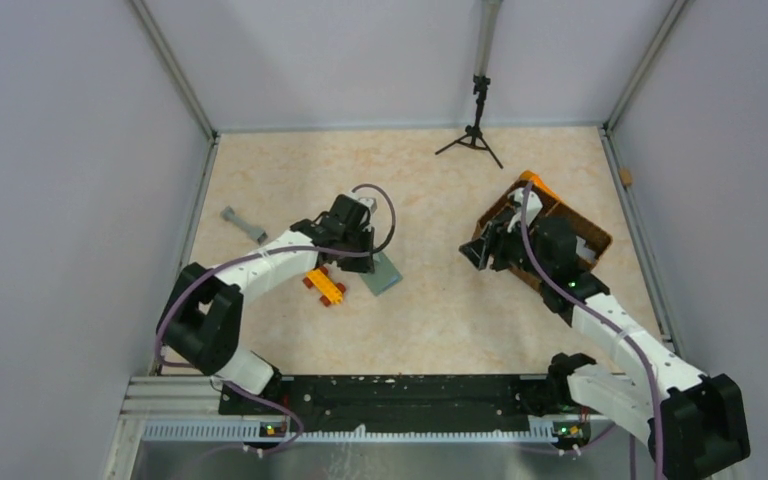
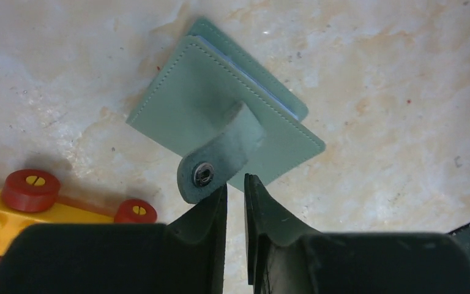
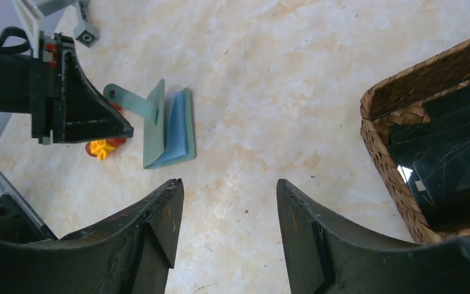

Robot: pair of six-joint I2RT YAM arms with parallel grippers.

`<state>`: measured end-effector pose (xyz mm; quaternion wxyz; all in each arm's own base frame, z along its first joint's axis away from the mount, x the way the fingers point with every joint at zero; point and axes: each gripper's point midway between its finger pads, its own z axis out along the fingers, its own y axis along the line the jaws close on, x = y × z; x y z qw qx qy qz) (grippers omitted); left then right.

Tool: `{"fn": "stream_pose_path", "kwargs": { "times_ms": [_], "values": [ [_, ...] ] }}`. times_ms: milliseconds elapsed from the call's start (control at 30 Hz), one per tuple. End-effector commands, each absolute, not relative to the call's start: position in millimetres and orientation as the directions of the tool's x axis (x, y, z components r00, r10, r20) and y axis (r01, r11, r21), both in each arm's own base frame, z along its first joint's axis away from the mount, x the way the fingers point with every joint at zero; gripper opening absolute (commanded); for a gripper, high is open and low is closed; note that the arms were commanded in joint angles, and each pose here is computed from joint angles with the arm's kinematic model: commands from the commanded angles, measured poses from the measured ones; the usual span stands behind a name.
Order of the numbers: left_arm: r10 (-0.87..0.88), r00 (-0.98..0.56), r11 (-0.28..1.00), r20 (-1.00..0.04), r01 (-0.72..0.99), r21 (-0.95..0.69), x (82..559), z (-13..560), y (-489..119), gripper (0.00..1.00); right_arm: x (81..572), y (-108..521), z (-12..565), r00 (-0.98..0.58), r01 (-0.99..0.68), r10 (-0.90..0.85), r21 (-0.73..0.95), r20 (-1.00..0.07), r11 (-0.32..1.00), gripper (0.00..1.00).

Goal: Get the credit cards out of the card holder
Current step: Close the card holder at the center of the board.

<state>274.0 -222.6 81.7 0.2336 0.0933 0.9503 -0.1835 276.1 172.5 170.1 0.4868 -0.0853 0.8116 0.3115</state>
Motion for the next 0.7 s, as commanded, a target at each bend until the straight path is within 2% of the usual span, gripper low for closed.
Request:
{"fn": "stream_pose_path", "kwargs": {
  "times_ms": [0, 167, 300, 400, 667],
  "values": [
    [0.076, -0.893, 0.934, -0.443, 0.219, -0.282, 286, 56, -223, 0.19, 283, 178, 168, -0.479, -0.456, 0.183, 0.421, -0.859, 0.785, 0.58],
    [0.083, -0.900, 0.929, -0.428, 0.226, -0.294, 300, 42, -237, 0.31, 295, 155, 128, -0.504, -0.317, 0.179, 0.373, -0.845, 0.872, 0.57],
    [0.090, -0.905, 0.953, -0.415, 0.199, -0.227, 312, 31, -231, 0.38, 317, 130, 113, -0.495, -0.166, 0.178, 0.294, -0.850, 0.941, 0.56],
    [0.106, -0.914, 0.974, -0.392, 0.175, -0.144, 315, 19, -218, 0.39, 332, 116, 113, -0.471, -0.104, 0.193, 0.272, -0.861, 0.957, 0.56],
    [0.112, -0.928, 0.988, -0.354, 0.141, -0.059, 324, 1, -205, 0.39, 383, 88, 119, -0.437, -0.014, 0.189, 0.217, -0.879, 0.976, 0.56]
  ]
}}
